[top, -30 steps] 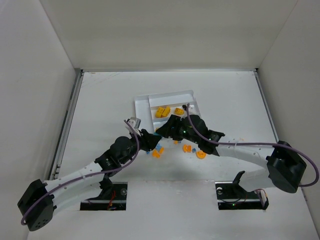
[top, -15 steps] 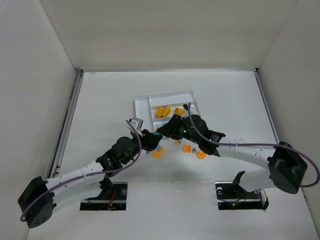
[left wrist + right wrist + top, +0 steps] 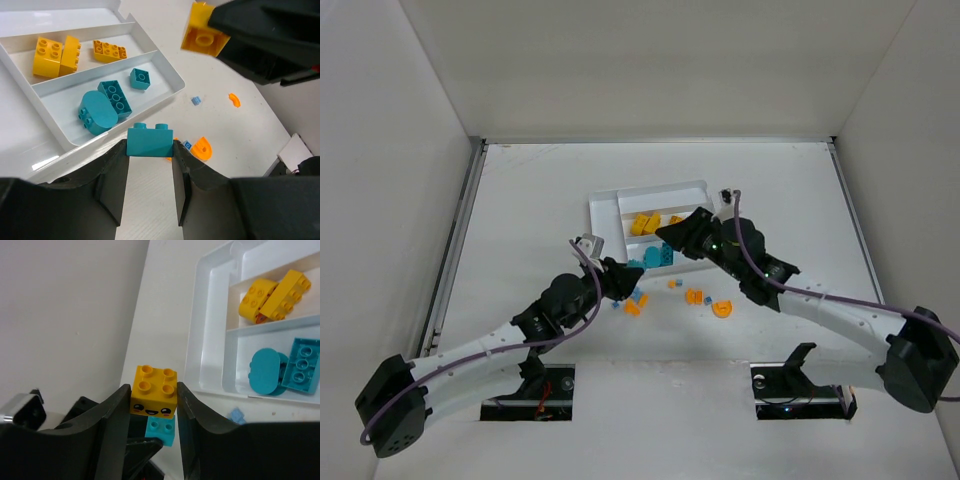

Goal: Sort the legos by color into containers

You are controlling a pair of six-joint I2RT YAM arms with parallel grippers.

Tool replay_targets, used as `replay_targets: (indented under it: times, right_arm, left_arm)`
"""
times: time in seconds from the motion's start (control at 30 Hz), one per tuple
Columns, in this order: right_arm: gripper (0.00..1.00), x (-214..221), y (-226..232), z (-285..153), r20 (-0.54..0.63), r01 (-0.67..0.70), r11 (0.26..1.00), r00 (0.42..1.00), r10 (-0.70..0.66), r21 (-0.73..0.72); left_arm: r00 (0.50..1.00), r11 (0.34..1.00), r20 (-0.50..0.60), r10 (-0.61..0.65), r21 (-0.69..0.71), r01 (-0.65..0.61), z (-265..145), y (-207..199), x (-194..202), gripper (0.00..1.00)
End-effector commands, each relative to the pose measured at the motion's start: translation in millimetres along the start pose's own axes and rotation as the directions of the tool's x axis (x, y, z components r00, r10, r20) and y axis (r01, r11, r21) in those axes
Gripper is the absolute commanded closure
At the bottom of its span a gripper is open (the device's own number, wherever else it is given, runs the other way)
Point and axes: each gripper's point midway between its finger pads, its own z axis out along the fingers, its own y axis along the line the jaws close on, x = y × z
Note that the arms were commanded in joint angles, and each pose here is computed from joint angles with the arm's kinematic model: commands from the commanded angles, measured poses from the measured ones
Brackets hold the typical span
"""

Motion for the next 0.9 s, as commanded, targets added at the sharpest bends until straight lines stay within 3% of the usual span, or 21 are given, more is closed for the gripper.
replay_targets:
  times: [0.0, 0.23, 0.5, 0.77, 0.87]
  right_arm:
    - [0.7, -15, -3, -6, 0.053, 0.016, 1.0, 0.998, -0.015, -0.01]
    - [0.7, -39, -68, 11, 0.083, 0.086, 0.974, 0.991, -0.106, 0.209]
    - [0.69, -95, -165, 52, 0.069, 0.123, 0.855, 0.981, -0.182, 0.504]
    - [0.61, -126, -205, 82, 0.086, 0.089, 0.809, 0.982, -0.17, 0.58]
    - [0.53, -125, -210, 88, 0.069, 0.095, 0.795, 0.983, -0.169, 0.599]
  left_arm:
    - [0.999, 1.0, 0.036, 0.005, 0.008, -0.005, -2, -1, -8, 0.81]
    - [0.999, 1.0, 0.042, -0.011, -0.006, 0.011, 1, 1, -12, 0.81]
    - [1.0, 0.998, 0.005, -0.018, -0.058, 0.018, 22, 3, -9, 0.8]
    - [0.999, 0.996, -0.043, 0.005, -0.087, -0.009, 60, 0, -3, 0.8]
    - [0.998, 0.995, -0.065, 0.018, -0.096, -0.024, 75, 0, 2, 0.8]
